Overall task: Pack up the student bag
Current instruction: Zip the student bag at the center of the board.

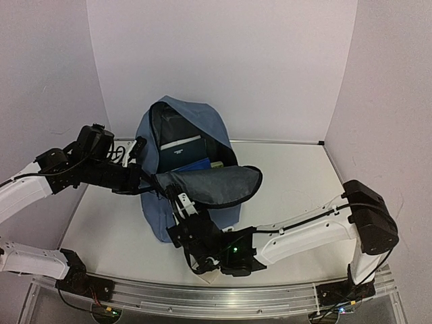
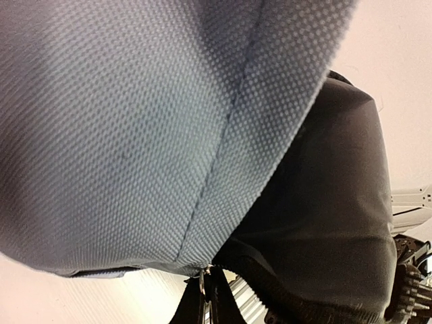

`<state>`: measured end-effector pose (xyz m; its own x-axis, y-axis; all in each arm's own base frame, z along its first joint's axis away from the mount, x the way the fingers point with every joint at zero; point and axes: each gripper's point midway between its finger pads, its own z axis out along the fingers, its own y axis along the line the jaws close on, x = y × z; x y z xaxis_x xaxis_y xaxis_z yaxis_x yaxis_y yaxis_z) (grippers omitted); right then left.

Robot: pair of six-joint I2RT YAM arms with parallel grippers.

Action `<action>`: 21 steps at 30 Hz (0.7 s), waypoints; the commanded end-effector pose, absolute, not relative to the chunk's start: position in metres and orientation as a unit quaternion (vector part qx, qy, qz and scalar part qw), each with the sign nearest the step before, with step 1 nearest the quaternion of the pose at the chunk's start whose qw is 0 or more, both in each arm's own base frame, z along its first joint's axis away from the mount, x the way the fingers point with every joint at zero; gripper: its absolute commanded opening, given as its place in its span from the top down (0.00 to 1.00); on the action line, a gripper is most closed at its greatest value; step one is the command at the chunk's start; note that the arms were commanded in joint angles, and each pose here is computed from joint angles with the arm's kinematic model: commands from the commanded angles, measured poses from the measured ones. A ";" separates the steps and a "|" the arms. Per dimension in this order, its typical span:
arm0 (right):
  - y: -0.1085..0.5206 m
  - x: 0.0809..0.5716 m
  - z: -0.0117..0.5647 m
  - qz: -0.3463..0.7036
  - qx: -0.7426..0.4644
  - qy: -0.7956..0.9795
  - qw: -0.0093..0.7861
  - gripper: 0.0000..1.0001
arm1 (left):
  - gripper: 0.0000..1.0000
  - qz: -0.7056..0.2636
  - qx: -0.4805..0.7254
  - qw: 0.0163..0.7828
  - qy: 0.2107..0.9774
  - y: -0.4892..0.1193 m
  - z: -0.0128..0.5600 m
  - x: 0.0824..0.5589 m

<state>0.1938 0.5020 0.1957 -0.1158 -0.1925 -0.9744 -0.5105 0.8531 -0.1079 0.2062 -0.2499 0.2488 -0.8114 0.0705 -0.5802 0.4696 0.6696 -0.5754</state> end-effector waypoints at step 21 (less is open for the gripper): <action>0.508 0.185 0.104 0.093 -0.321 0.765 0.551 1.00 | 1.00 -0.443 0.222 0.357 0.792 -0.265 0.394 0.204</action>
<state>0.1919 0.5149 0.1838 -0.1345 -0.1505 -0.9794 -0.5453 0.8365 -0.0537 0.1966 -0.2474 0.2712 -0.8568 0.1400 -0.4963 0.4402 0.6998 -0.5626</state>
